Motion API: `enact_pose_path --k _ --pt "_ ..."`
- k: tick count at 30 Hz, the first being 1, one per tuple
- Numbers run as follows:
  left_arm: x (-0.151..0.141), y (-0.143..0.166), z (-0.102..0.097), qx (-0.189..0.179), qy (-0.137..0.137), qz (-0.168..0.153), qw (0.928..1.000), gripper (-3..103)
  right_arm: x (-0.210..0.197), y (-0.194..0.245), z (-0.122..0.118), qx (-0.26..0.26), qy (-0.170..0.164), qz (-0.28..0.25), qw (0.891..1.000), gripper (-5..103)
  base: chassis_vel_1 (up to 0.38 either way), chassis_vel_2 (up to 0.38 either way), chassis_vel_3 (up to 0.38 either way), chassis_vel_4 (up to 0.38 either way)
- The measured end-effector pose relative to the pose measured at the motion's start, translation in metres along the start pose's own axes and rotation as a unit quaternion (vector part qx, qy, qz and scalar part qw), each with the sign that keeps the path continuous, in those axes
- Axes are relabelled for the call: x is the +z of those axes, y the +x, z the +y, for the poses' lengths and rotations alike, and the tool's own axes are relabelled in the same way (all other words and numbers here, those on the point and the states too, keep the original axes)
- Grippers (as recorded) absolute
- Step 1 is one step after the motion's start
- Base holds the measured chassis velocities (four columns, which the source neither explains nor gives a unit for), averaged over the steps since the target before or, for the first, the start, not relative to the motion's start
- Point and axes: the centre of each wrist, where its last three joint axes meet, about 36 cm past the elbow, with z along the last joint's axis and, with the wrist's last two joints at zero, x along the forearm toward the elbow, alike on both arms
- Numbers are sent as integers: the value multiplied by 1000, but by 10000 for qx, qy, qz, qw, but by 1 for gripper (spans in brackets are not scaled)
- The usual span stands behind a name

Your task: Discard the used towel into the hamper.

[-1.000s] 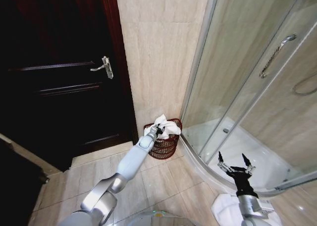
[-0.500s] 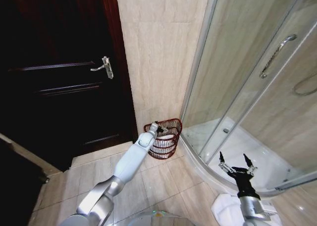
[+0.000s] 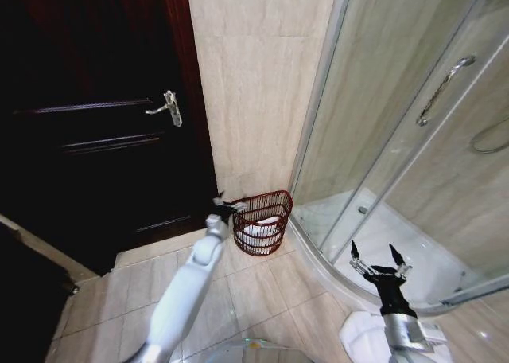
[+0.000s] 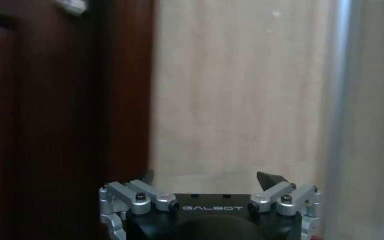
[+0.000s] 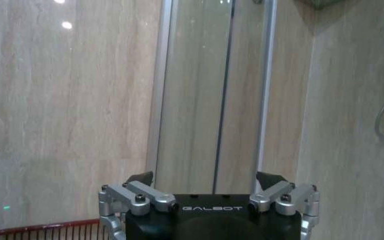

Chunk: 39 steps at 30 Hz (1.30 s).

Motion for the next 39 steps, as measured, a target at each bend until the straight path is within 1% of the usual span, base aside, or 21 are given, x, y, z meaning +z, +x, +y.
enact_pose_path --k 1,4,5,7,8,11,12,13,16,19,21,23,25,31,34,39 --pt "0 0 0 0 0 0 10000 100 0 0 0 0 0 0 10000 100 0 0 0 0" --pt "1 38 31 -463 -115 -95 9988 100 5 1 3 -21 -64 75 9999 100 0 0 0 0" --pt "1 38 31 -463 -115 -95 9988 100 5 1 3 -21 -64 75 9999 100 0 0 0 0" --pt "-1 66 48 -680 -211 -84 9974 100 7 4 5 -56 -81 108 9999 100 0 0 0 0" --pt "-1 66 48 -680 -211 -84 9974 100 7 4 5 -56 -81 108 9999 100 0 0 0 0" --pt "-2 98 65 -819 -263 -78 9963 100 9 6 5 -79 -80 137 9998 100 0 0 0 0" --pt "-2 104 66 -818 -257 -77 9963 100 10 6 5 -77 -79 139 9998 100 0 0 0 0" --pt "-2 104 66 -818 -257 -77 9963 100 10 6 5 -77 -79 139 9998 100 0 0 0 0" --pt "1 129 63 -794 -173 -41 9967 100 11 7 4 -76 -78 144 9998 100 0 0 0 0" --pt "3 138 62 -780 -138 -14 9969 100 12 8 3 -93 -86 141 9998 100 0 0 0 0" --pt "6 149 63 -793 -156 6 9967 100 11 11 2 -141 -77 149 9998 100 0 0 0 0" --pt "7 151 64 -804 -171 -2 9966 100 10 11 2 -150 -73 144 9998 100 0 0 0 0" --pt "12 160 68 -846 -239 -7 9961 100 7 12 3 -162 -61 107 9998 100 0 0 0 0" --pt "13 168 65 -839 -226 14 9962 100 7 11 3 -117 -48 58 9999 100 0 0 0 0" --pt "10 167 60 -801 -166 -37 9966 100 6 12 2 -110 -12 42 9999 100 49 -65 -62 52" --pt "9 162 55 -759 -145 -62 9970 100 6 15 -1 -79 53 -6 10000 100 81 -94 -84 91"
